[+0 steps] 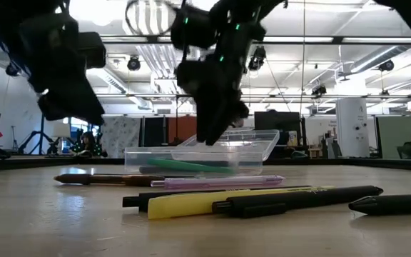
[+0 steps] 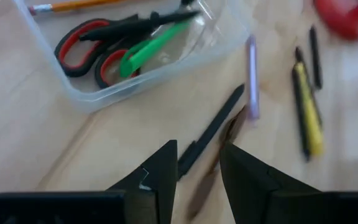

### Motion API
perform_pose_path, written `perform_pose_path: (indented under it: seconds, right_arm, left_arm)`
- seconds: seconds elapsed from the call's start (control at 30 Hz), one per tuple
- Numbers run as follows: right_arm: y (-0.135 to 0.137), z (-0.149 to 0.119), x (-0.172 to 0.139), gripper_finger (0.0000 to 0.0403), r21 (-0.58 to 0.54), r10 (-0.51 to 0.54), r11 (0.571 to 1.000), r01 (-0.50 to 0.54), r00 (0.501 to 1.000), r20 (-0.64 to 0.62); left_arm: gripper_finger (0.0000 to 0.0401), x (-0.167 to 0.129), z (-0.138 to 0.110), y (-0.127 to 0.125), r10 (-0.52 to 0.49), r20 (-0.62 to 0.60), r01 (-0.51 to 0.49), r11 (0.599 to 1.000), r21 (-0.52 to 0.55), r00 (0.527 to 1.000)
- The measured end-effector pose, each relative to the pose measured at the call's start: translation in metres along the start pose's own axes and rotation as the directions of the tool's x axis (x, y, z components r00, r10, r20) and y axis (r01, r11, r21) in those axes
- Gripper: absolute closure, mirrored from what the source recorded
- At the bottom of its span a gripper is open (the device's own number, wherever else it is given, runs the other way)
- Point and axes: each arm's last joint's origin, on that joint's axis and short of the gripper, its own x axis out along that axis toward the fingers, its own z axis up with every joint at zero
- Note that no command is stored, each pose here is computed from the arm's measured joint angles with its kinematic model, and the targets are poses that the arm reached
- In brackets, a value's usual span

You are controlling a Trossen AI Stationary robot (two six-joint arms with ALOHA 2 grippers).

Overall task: Pick & place school supplies into a supply box
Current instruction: Put the black pen into the transparent case

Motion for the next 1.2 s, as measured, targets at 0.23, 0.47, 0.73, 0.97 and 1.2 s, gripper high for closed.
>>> perform_pose_path:
  seconds: [0.23,0.47,0.73,0.97,1.2]
  right_arm:
    - [0.019,-0.019,-0.035,0.0232,-0.076,-0.135,0.987,0.143,0.986,0.102]
    - [0.023,-0.036,-0.073,0.0226,-0.025,-0.23,0.971,0.237,0.96,0.158]
    - [0.018,-0.045,-0.091,0.0225,0.027,-0.283,0.959,0.283,0.945,0.164]
    - [0.018,-0.053,-0.088,0.0225,0.016,-0.29,0.957,0.291,0.946,0.143]
    - [0.02,-0.065,-0.083,0.0225,0.037,-0.331,0.944,0.329,0.938,0.1]
  left_arm:
    - [0.0297,0.03,-0.001,-0.01,0.055,-0.062,-0.038,0.968,0.25,0.997]
    - [0.0297,0.065,0.0,-0.021,0.119,-0.121,-0.052,0.889,0.455,0.985]
    - [0.0297,0.097,-0.003,-0.033,0.119,-0.21,0.002,0.865,0.502,0.97]
    - [0.0297,0.112,-0.007,-0.034,0.168,-0.286,0.015,0.839,0.543,0.943]
    - [0.0365,0.109,-0.005,-0.033,0.161,-0.318,0.036,0.845,0.534,0.934]
